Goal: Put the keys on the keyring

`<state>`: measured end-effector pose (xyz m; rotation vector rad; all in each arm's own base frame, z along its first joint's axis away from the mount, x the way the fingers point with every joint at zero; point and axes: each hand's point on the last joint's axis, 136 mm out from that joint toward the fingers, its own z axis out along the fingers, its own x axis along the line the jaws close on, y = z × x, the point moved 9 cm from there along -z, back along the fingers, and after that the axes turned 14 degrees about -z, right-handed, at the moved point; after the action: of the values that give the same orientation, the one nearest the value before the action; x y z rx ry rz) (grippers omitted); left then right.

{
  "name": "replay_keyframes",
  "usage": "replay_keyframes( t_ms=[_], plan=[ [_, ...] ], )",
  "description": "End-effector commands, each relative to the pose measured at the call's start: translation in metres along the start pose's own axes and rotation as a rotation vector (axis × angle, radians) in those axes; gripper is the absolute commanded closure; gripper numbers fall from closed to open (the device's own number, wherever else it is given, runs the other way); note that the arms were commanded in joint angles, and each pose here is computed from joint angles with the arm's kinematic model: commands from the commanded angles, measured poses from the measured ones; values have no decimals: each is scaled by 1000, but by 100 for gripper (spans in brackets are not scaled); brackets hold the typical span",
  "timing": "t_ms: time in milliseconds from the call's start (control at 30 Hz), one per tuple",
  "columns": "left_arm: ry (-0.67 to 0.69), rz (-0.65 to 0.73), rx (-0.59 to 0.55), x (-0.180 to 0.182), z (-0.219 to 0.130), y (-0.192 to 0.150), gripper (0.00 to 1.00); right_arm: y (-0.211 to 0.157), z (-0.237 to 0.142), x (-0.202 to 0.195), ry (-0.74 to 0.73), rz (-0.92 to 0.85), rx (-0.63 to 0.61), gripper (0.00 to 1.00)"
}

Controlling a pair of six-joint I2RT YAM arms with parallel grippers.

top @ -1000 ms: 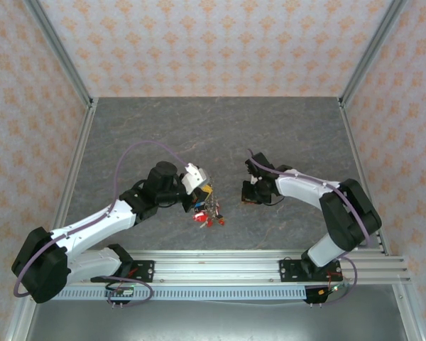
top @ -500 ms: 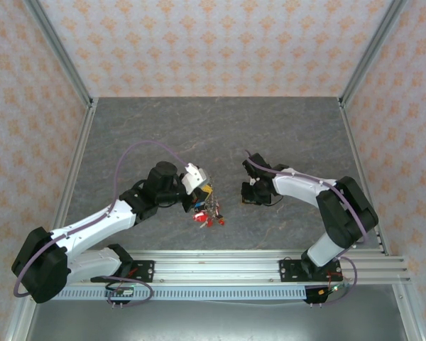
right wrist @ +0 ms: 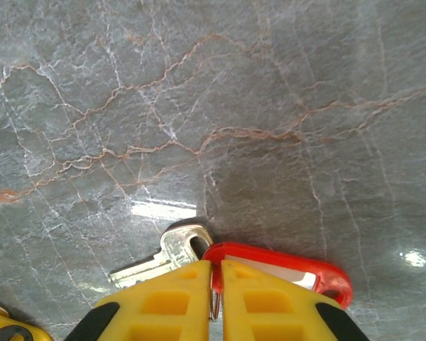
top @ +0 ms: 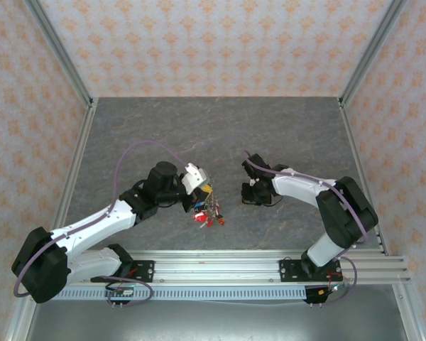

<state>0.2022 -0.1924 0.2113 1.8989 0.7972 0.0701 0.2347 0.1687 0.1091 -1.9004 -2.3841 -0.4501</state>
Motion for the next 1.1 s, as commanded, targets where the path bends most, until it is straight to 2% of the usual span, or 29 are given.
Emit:
replay_keyframes(
  t_ms=[0, 233, 333, 500, 567, 633, 700, 733, 800, 867, 900, 1000, 1067],
  plan=[
    [-12, 54, -89, -8, -7, 24, 100, 1, -1, 0, -35, -14, 6, 91],
    [-12, 56, -84, -8, -7, 23, 100, 4, -17, 2, -27, -23, -66, 96],
    [-11, 57, -82, -8, -8, 22, 100, 8, -38, 8, 33, -51, -185, 98],
    [-6, 58, -87, -8, -9, 23, 100, 7, -79, 16, 183, -119, -496, 100],
    [-11, 57, -88, -8, -8, 23, 100, 6, -88, 18, 240, -140, -550, 100],
    [-16, 57, -86, -8, -8, 24, 100, 7, -101, 29, 366, -177, -563, 100],
    [-15, 61, -86, -9, -8, 25, 100, 8, -109, 36, 479, -138, -582, 100],
    [-13, 61, -86, -9, -9, 25, 100, 9, -107, 35, 469, -116, -577, 100],
    [-12, 62, -90, -8, -9, 24, 100, 8, -90, 21, 287, -100, -508, 100],
    [-14, 57, -92, -8, -9, 24, 100, 5, -69, -2, 7, -33, -361, 100],
    [-15, 55, -91, -9, -9, 24, 100, 5, -61, -5, -46, -45, -252, 100],
    [-13, 57, -91, -9, -10, 24, 100, 7, -38, 8, 63, -62, 2, 100],
    [-12, 62, -92, -9, -9, 24, 100, 8, -20, 13, 89, -40, 57, 100]
  ],
)
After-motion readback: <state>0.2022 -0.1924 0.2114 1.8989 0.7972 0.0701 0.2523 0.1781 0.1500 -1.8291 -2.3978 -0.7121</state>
